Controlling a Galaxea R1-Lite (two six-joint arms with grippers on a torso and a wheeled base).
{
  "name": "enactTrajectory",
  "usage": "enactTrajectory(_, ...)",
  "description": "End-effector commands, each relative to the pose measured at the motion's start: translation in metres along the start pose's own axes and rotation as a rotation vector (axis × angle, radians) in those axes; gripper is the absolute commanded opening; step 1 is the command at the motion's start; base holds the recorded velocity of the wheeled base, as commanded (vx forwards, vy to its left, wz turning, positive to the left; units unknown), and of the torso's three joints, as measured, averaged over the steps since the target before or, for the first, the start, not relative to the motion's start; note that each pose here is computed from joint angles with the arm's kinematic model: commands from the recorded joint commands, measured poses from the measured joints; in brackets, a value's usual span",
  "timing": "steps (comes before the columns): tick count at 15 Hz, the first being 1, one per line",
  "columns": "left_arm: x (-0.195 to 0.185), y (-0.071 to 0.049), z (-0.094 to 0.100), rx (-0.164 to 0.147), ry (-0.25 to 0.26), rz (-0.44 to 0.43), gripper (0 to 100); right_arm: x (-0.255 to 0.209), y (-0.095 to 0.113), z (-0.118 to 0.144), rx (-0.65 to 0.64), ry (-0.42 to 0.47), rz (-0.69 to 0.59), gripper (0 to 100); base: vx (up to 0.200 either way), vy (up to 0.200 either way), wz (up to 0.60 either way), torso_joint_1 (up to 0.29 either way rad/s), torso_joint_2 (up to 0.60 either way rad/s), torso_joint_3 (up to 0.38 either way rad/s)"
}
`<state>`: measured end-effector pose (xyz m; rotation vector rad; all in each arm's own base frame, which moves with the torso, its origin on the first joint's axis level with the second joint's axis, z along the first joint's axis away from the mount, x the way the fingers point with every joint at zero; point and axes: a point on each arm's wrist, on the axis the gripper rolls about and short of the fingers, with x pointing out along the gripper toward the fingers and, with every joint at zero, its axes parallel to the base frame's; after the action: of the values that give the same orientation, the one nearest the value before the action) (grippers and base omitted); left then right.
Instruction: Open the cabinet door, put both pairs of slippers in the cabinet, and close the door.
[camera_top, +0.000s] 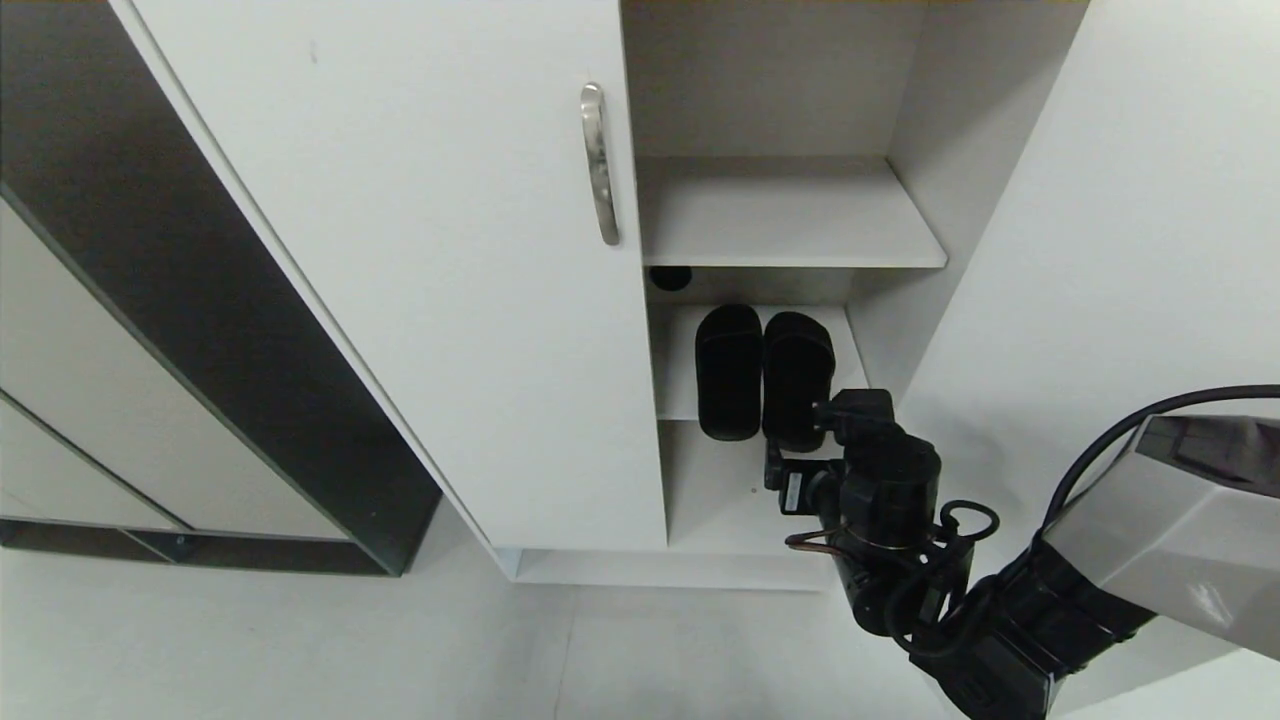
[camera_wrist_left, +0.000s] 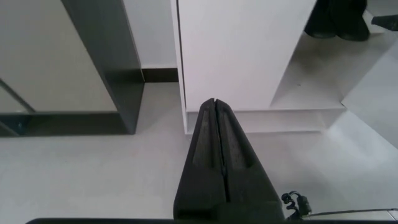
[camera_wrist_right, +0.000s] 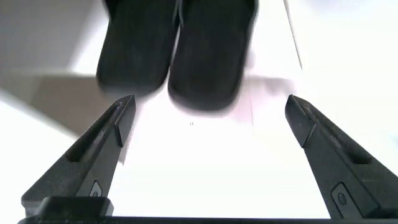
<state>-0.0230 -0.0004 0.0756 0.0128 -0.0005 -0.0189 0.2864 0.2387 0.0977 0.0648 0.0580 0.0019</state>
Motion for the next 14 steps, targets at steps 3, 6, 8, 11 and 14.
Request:
enactTrajectory(3, 0.0002, 0.0, -0.0003, -0.001, 0.002, 0.002, 0, -0.0002, -0.0007, -0.0026, -0.006, 0.006, -0.001, 100, 0.0, 0.0, 0.0, 0.0, 0.0, 0.0)
enactTrajectory(6, 0.0002, 0.0, -0.0003, 0.001, 0.002, 0.001, 0, -0.0003, -0.0008, -0.0032, -0.006, 0.006, -0.001, 100, 0.0, 0.0, 0.0, 0.0, 0.0, 0.0)
enactTrajectory(8, 0.0002, 0.0, -0.0003, 0.001, 0.002, 0.001, 0, -0.0011, -0.0017, -0.0047, -0.01, 0.011, -0.002, 100, 0.0, 0.0, 0.0, 0.0, 0.0, 0.0)
enactTrajectory(11, 0.0002, 0.0, -0.0003, 0.001, 0.002, -0.001, 0, -0.0008, -0.0016, -0.006, -0.01, 0.009, -0.003, 100, 0.0, 0.0, 0.0, 0.0, 0.0, 0.0)
enactTrajectory(14, 0.0, 0.0, 0.0001, 0.001, 0.0, -0.001, 0, 0.0004, -0.0012, -0.0111, -0.021, 0.019, -0.005, 100, 0.0, 0.0, 0.0, 0.0, 0.0, 0.0)
